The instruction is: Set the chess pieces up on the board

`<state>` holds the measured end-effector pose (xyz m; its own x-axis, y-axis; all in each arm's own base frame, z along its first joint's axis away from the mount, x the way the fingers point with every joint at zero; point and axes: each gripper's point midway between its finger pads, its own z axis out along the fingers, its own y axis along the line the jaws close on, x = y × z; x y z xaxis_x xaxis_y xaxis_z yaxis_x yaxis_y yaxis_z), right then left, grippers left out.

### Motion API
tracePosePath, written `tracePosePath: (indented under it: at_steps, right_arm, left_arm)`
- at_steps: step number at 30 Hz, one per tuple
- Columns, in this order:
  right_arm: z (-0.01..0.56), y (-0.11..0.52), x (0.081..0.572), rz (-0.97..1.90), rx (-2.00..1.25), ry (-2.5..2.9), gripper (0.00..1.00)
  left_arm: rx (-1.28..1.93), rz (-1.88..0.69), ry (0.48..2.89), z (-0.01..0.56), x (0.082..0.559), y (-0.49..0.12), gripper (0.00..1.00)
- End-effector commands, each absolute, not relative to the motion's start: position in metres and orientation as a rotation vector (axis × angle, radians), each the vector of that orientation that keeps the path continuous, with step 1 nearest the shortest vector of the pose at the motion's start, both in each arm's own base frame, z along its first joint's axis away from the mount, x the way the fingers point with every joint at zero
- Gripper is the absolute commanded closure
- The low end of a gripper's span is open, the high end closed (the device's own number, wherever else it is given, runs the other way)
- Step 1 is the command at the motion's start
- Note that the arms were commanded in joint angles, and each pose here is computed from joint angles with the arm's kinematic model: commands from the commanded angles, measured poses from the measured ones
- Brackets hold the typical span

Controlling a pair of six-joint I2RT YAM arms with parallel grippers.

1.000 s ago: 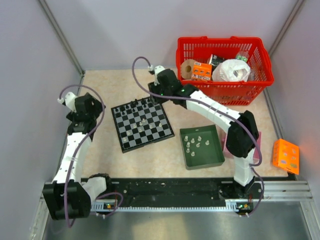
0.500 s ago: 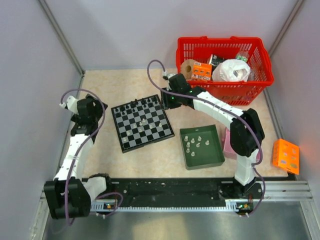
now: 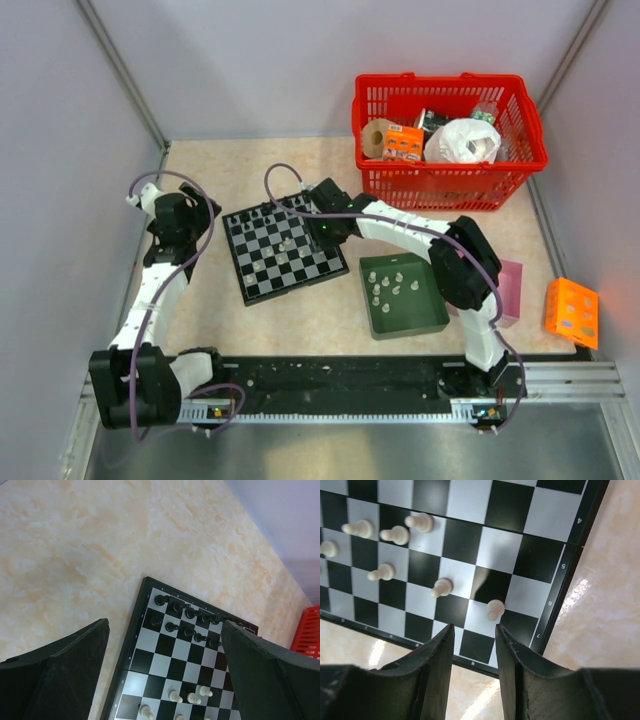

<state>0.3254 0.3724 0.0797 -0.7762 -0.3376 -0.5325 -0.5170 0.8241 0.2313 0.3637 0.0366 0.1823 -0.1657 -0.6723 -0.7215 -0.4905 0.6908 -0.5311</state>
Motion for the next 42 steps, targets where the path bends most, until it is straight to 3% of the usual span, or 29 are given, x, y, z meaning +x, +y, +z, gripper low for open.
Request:
tracePosePath:
  at_steps: [1, 12, 22, 42]
  right_arm:
    - [0.08, 0.374, 0.337, 0.472, -0.633, 2.506, 0.62]
    - [0.069, 0.38, 0.346, 0.457, -0.651, 2.495, 0.67]
    - [0.063, 0.378, 0.348, 0.425, -0.658, 2.512, 0.87]
    - [0.071, 0.342, 0.331, 0.317, -0.638, 2.528, 0.88]
  left_arm:
    - [-0.881, -0.239, 1.759, 0.204, 0.373, 0.037, 0.01]
    - [-0.888, -0.237, 1.776, 0.198, 0.376, 0.038, 0.01]
    - [-0.893, -0.219, 1.775, 0.196, 0.374, 0.042, 0.01]
    - [-0.9, -0.207, 1.785, 0.193, 0.376, 0.046, 0.01]
